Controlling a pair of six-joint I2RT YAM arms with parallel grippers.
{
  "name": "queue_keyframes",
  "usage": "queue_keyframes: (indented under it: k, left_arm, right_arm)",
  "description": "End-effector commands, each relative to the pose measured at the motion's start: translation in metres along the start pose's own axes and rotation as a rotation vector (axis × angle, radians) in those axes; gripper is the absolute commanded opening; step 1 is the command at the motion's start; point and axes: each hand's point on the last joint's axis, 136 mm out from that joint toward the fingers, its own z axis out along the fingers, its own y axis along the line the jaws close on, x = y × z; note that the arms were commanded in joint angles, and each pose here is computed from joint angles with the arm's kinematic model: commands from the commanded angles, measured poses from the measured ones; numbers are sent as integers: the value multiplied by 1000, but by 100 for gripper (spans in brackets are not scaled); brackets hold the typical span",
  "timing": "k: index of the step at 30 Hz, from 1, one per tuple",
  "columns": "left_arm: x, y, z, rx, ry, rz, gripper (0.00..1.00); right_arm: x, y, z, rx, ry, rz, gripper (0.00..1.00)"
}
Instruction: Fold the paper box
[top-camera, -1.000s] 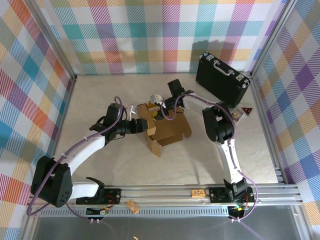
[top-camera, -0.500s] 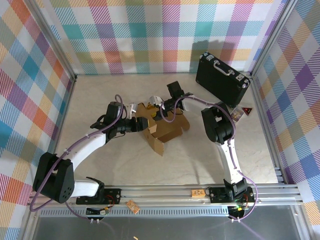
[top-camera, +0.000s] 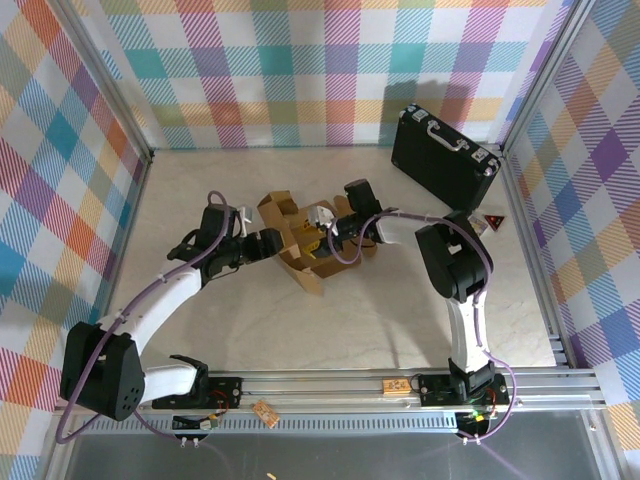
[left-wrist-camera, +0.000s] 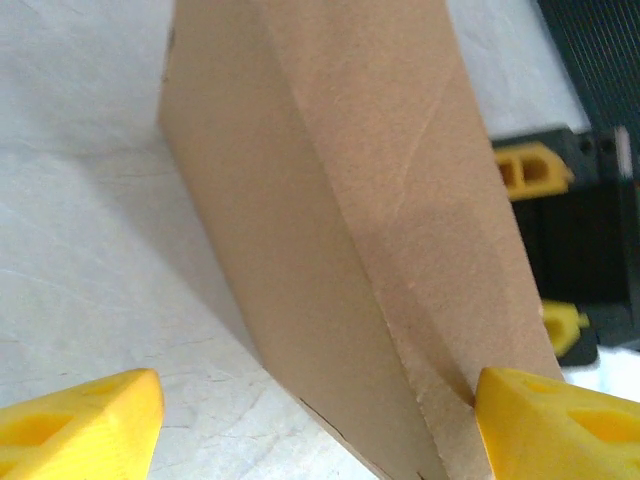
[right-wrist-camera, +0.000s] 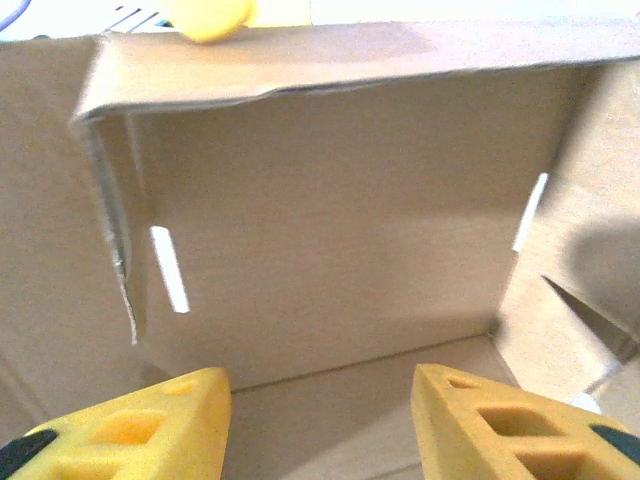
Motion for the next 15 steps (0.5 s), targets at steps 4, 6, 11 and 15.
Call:
queue_keyframes:
  k: [4,6,11,15]
  left_arm:
    - [-14,-1,0,-9,10,-41,80]
    - [-16,-1,1,-20,23,-31,80]
    - [-19,-5,8,1,50,-28,79]
    - [-21,-7,6,0,72,-10,79]
  right_arm:
    - [-15,19,1,0,-34,1,51]
    - [-14,30,6,-15,-28,16,51]
    - [-23,56,26,-66,-32,9,52]
    - [-27,61,44,-65,-18,-4,52]
